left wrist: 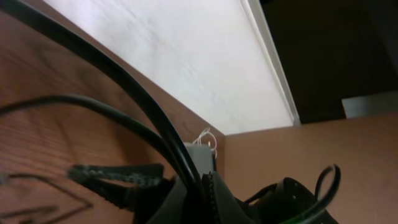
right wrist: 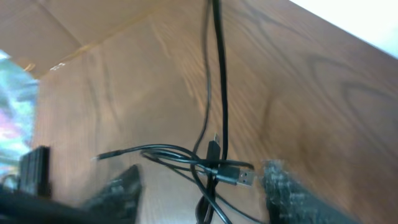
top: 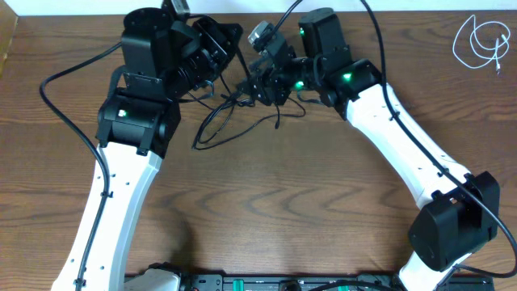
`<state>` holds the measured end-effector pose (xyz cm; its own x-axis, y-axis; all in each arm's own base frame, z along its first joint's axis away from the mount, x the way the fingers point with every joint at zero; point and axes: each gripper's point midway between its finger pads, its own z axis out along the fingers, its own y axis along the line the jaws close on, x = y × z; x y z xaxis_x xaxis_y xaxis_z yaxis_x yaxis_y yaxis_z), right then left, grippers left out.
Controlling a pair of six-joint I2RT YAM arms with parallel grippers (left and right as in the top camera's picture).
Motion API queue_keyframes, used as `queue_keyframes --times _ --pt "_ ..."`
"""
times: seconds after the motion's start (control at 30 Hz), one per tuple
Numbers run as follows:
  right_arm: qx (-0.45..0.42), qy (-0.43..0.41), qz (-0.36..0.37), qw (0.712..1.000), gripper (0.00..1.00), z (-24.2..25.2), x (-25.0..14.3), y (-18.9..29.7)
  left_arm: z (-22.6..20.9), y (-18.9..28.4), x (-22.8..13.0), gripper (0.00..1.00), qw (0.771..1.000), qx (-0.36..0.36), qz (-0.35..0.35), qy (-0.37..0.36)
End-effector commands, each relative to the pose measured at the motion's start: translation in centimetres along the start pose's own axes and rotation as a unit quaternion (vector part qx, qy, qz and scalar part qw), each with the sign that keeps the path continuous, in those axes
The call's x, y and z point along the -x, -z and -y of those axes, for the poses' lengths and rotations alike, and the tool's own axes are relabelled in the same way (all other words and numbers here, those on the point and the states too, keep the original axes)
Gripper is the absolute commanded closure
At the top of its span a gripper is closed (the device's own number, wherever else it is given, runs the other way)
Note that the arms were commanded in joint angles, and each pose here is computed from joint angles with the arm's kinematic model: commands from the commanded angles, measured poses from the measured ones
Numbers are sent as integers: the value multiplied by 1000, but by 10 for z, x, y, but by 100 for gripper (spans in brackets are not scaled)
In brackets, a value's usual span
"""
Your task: Untangle cables
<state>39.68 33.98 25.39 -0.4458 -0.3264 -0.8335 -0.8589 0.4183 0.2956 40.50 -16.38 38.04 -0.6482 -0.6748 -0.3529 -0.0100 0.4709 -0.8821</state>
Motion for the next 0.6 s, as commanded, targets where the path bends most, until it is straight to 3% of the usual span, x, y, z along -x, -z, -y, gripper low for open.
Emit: queue_keyframes --times 0.0,0.2,0.33,0.57 --pt "-57 -24 -3 998 63 17 0 -1 16 7 2 92 1000 -17 6 -13" --pt "-79 -86 -3 993 95 39 -5 12 2 7 -4 92 999 11 -7 -44" --pt "-92 -133 -20 987 99 52 -19 22 -9 7 -11 85 994 31 -23 -104" --pt "-97 -198 -46 974 99 57 -37 30 -51 6 -34 27 970 92 -91 -207"
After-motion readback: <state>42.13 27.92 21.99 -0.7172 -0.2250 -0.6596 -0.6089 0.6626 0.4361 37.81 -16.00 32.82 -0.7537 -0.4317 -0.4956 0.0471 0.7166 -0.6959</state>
